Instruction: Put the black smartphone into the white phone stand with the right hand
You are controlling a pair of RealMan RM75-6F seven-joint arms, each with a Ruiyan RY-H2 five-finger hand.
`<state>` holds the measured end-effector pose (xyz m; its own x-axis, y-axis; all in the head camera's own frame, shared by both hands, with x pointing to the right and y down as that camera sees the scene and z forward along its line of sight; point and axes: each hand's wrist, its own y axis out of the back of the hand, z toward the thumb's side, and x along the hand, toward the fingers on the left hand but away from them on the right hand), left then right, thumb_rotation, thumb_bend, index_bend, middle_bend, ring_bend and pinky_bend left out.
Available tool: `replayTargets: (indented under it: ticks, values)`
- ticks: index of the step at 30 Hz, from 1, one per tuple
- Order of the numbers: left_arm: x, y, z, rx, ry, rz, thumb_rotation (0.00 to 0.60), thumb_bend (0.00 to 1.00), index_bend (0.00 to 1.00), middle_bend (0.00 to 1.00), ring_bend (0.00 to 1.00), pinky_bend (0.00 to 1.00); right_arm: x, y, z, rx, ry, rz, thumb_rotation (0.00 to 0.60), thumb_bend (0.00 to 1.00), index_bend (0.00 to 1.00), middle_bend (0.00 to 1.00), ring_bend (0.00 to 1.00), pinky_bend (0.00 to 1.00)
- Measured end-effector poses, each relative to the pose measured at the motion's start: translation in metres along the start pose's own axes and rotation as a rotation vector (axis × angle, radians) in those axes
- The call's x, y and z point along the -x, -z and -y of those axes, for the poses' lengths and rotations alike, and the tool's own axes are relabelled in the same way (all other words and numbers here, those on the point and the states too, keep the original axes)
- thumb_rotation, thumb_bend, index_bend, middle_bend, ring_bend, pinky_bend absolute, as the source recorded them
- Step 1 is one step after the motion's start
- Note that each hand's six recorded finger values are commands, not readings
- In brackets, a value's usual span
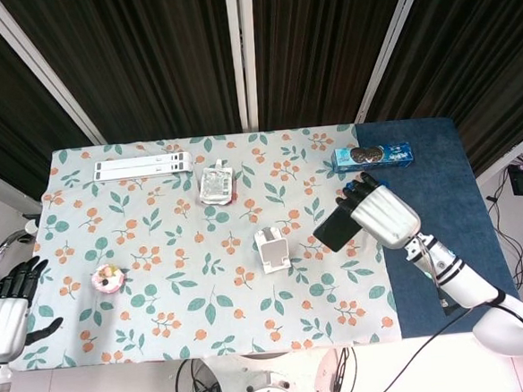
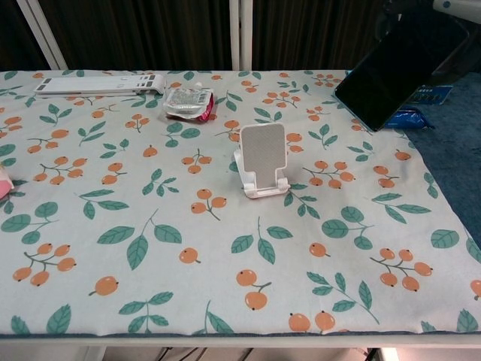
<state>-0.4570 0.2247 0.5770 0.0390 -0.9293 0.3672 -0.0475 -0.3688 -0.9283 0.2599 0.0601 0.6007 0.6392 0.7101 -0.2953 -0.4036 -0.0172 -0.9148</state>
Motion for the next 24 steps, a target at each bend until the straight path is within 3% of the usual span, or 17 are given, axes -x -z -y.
replayTargets:
  ticks: [6,13,18,24]
  values:
    - [0.001,0.005,0.000,0.010,0.002,-0.011,0.600,0.00,0.10,0.08,0.09,0.21,0.031,-0.028,-0.033,-0.304,0.165,-0.210,0.600,0.16,0.73,0.53,0.52,0.22]
    - [0.002,0.010,-0.001,0.014,-0.006,-0.023,0.600,0.00,0.10,0.08,0.09,0.21,0.055,-0.056,-0.047,-0.555,0.320,-0.469,0.600,0.16,0.70,0.52,0.52,0.14]
    - [0.002,0.012,-0.001,0.019,-0.007,-0.025,0.599,0.00,0.10,0.08,0.09,0.21,0.067,-0.070,-0.040,-0.628,0.303,-0.554,0.600,0.15,0.68,0.50,0.51,0.10]
    - [0.005,0.015,-0.001,0.021,-0.009,-0.032,0.600,0.00,0.10,0.08,0.09,0.21,0.074,-0.089,-0.032,-0.656,0.266,-0.551,0.600,0.15,0.66,0.50,0.49,0.12]
